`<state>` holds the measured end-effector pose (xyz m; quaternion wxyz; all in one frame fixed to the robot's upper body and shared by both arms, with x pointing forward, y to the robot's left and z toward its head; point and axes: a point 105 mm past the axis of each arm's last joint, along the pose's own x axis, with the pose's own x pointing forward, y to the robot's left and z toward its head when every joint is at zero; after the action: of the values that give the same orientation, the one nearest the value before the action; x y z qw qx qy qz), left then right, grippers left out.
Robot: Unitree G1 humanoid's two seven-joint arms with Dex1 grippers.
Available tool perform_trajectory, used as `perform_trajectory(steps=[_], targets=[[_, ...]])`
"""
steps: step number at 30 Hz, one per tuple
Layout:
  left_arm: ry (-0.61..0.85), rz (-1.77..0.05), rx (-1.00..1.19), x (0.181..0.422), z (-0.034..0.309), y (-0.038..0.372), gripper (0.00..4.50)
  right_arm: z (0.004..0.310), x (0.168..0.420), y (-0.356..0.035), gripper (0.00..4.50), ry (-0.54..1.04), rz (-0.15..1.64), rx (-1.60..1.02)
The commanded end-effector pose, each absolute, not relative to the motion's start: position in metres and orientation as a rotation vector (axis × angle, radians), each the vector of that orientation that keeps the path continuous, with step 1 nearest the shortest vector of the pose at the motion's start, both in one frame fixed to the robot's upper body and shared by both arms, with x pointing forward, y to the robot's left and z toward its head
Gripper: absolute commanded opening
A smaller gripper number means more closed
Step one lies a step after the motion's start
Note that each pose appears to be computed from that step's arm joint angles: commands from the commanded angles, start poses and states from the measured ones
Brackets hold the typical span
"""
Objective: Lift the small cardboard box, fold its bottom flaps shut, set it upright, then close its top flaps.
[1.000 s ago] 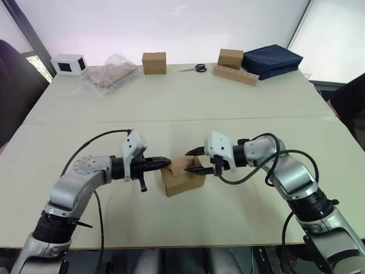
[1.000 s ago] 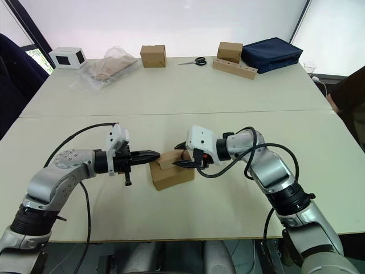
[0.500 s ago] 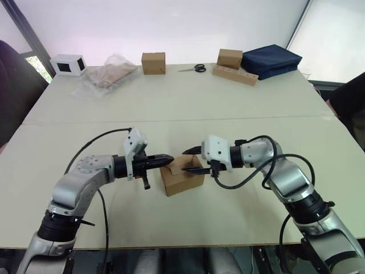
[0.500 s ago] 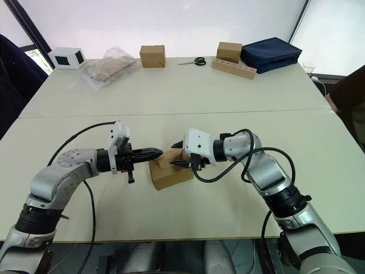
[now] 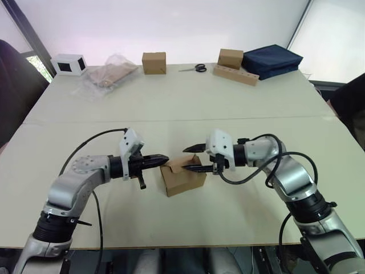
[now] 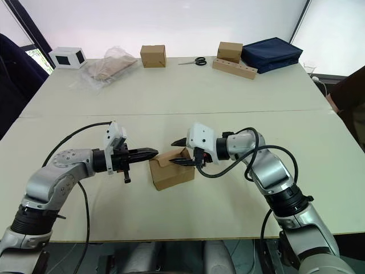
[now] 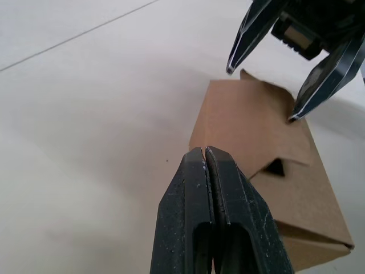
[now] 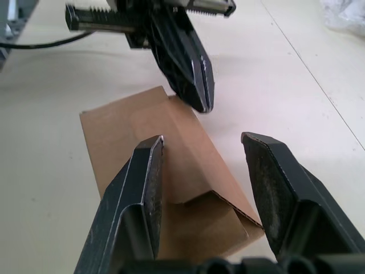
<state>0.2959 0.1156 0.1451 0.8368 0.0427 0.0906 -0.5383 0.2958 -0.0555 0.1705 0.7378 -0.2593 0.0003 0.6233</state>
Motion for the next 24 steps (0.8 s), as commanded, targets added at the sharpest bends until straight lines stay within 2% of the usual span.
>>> perform_trajectory(steps=[1,7,24], targets=[[0.171,-1.148,0.115,0.294,0.148,0.115,0.0,0.181,0.29,-0.056,2.21,-0.055,1.378,-0.596],[0.169,-1.148,0.105,0.294,0.148,0.114,0.0,0.169,0.296,-0.057,2.21,-0.054,1.353,-0.691],[0.167,-1.146,0.029,0.294,0.156,0.118,0.0,0.173,0.304,-0.053,2.21,-0.139,1.309,-0.726]])
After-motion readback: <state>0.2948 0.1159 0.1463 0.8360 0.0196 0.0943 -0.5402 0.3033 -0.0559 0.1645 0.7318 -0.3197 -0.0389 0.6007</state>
